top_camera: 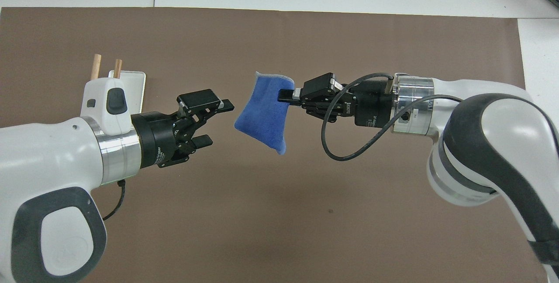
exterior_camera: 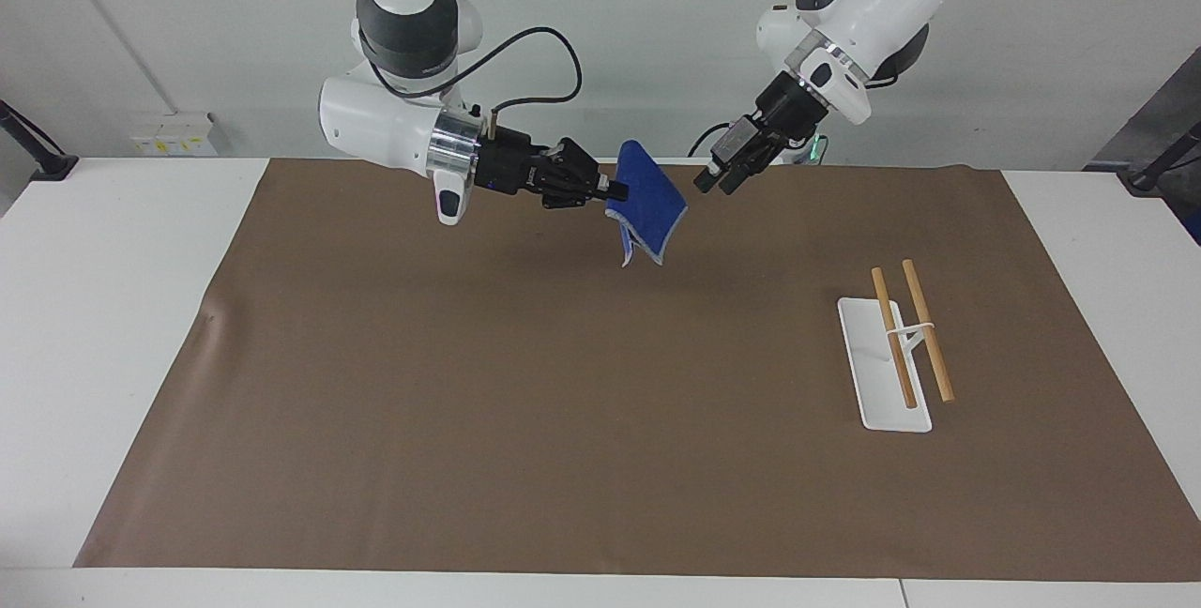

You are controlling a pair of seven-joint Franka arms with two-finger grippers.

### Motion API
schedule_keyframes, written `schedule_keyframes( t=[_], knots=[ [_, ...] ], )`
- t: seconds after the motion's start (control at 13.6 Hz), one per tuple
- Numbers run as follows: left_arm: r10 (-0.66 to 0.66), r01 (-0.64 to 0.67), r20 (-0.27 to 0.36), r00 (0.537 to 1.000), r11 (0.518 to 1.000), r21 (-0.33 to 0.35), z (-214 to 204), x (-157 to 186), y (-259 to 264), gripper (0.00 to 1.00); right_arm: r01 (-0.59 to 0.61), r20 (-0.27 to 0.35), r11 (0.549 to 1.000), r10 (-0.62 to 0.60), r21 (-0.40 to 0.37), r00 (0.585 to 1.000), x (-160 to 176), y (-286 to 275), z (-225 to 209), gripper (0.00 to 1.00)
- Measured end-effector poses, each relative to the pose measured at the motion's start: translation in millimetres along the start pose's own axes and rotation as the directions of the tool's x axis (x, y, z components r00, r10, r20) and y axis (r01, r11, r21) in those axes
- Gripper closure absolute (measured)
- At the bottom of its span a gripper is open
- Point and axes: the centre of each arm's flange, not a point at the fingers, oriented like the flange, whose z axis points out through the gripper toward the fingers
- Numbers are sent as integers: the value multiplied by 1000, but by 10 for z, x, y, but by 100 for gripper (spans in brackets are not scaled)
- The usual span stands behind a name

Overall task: Right arm passes towel to left arm to hang
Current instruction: 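Close the left gripper on the towel held by the right gripper, then open the right gripper and pull back while the left gripper holds towel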

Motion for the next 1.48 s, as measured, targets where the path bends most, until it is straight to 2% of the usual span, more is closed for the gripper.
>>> schedule_keyframes(
  t=[0.37,0.66,0.74,0.81,0.89,1.03,1.11,1.18,1.25,1.33,1.4,1.48],
  knots=[
    [-176,176,5,984,984,-18,237,-297,-31,0,-3,-7,1000,3,-3,1000,-5,2,19,96],
    [-308,301,-41,951,946,-118,329,-376,-56,2,-3,-7,1000,3,-3,1000,-5,3,19,96],
    [-325,316,-47,945,939,-139,359,-405,-55,6,-3,-8,1000,3,-3,1000,-5,4,19,96],
    [-341,329,-52,939,931,-160,389,-429,-52,6,-3,-8,1000,3,-3,1000,-5,3,20,96],
    [-357,342,-58,932,922,-180,412,-431,-51,13,-3,-6,1000,3,-3,1000,-10,2,27,96],
    [-396,370,-75,915,900,-229,438,-370,-43,17,-1,-2,1000,1,-5,1000,-30,-2,59,96],
    [-409,379,-82,909,893,-244,458,-339,-45,29,0,-4,1000,0,-6,1000,-35,-3,70,96],
    [-419,386,-89,904,886,-256,481,-308,-51,29,0,-8,1000,0,-7,1000,-36,-4,75,96],
    [-426,390,-95,900,882,-265,503,-277,-58,36,0,-10,1000,0,-7,1000,-34,-4,74,96],
    [-432,393,-101,896,878,-274,516,-245,-65,36,0,-10,1000,0,-7,1000,-34,-4,74,96],
    [-438,396,-106,893,874,-283,515,-216,-67,42,0,-10,1000,0,-7,1000,-34,-4,74,96],
    [-443,399,-108,890,871,-288,505,-191,-69,56,0,-10,1000,0,-7,1000,-34,-3,74,96]
  ],
)
